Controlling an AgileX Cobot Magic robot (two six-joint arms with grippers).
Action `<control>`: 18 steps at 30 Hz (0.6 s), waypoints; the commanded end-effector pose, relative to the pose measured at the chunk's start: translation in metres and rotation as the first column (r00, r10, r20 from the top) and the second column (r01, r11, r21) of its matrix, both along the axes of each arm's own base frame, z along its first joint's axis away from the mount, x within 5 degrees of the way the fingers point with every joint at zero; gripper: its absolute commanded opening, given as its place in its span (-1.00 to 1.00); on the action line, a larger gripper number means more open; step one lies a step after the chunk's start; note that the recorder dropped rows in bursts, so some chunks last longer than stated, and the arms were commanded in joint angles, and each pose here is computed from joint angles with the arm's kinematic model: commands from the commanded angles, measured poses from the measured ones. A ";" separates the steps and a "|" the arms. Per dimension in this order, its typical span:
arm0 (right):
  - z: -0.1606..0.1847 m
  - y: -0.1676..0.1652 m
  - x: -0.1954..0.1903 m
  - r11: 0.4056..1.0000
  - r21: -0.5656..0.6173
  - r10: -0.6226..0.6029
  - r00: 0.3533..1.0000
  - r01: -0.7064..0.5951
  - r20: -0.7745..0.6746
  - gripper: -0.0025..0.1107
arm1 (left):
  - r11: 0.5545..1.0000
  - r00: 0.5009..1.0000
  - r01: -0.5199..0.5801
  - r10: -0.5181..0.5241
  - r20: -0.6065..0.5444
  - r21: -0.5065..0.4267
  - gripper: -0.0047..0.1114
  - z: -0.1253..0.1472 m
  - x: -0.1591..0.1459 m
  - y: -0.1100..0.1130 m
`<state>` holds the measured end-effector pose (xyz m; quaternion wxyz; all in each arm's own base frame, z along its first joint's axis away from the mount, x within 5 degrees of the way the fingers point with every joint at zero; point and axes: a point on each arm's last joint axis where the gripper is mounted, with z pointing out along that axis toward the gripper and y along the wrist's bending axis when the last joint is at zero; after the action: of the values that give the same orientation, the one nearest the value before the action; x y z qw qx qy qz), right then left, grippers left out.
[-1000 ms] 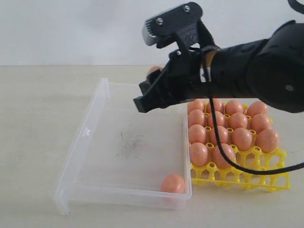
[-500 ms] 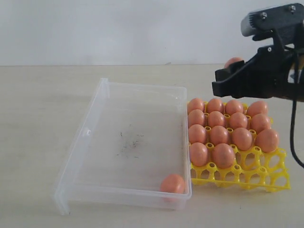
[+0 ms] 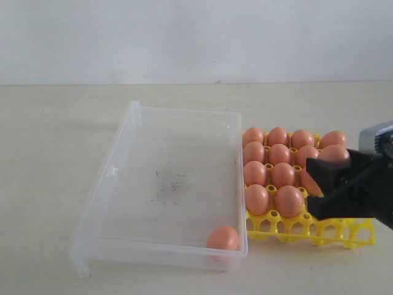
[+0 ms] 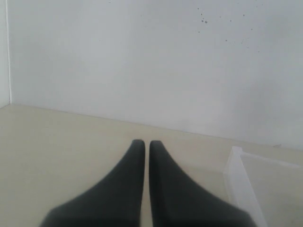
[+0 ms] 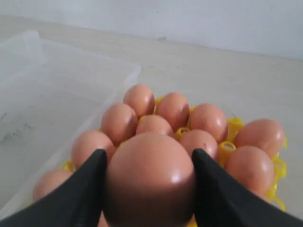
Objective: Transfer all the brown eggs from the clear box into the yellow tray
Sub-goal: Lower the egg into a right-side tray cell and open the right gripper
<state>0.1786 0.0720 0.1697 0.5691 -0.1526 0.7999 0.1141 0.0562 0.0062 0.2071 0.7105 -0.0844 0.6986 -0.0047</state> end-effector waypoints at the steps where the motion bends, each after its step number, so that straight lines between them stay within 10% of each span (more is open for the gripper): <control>1: -0.016 -0.004 -0.008 1.000 -0.029 -0.003 1.000 0.002 -0.025 -0.96 | 1.000 1.000 0.002 -0.002 0.003 -0.017 -0.85 -0.001 0.000 0.000; 18: -0.055 -0.004 0.005 0.997 -0.001 -0.073 0.995 0.074 -0.074 -0.96 | 1.000 1.000 0.002 -0.002 0.003 -0.017 -0.85 -0.001 0.000 0.000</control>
<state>0.1824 0.0684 0.1172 0.5384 -0.1237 0.8277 0.0988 0.0562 0.0062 0.2071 0.7105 -0.0844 0.6986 -0.0047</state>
